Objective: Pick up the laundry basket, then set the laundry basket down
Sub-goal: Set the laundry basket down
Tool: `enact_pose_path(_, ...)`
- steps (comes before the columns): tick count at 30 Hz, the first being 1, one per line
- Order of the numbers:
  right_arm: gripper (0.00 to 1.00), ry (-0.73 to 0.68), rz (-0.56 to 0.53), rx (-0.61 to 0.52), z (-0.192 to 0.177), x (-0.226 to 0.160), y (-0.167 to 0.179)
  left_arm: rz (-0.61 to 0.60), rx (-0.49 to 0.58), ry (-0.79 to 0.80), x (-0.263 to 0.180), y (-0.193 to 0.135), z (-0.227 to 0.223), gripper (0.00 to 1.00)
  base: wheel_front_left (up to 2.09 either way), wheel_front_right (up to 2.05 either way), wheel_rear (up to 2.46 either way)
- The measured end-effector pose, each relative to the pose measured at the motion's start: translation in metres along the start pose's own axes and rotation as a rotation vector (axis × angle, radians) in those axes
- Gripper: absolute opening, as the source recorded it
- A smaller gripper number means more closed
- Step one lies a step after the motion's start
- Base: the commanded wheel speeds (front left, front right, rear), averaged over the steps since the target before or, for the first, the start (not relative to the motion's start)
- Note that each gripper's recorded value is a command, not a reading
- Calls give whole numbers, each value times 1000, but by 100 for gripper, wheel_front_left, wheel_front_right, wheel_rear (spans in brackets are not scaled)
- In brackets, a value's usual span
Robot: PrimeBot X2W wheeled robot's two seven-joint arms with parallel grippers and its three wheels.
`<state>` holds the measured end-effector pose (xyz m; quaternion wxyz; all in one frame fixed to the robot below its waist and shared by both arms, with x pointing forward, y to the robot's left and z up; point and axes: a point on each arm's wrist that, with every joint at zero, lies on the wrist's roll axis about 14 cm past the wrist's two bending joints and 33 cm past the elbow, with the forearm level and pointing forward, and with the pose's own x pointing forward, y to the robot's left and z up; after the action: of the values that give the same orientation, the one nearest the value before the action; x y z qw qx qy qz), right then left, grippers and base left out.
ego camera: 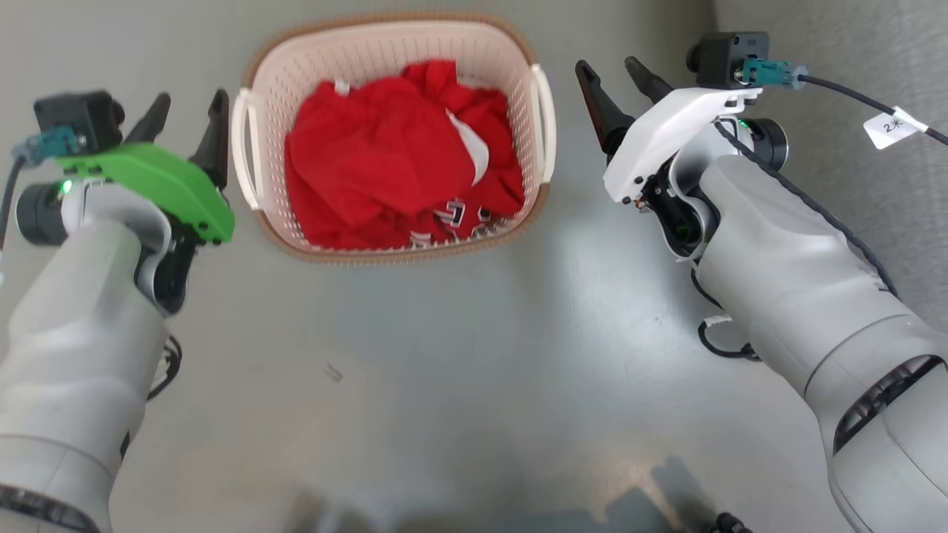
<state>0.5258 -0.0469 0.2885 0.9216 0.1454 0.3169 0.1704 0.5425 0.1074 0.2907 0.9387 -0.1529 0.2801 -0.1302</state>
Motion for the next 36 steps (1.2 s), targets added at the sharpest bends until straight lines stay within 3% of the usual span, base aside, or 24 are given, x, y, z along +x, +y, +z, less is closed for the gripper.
enact_pose_path(24,100,-250,33,-71,71,-101,35,-43,12,-318,-101,-45,93,100,0,0,0)
enact_pose_path(36,100,-395,30,-106,98,-147,50,-35,20,-442,-153,-59,111,100,0,0,0)
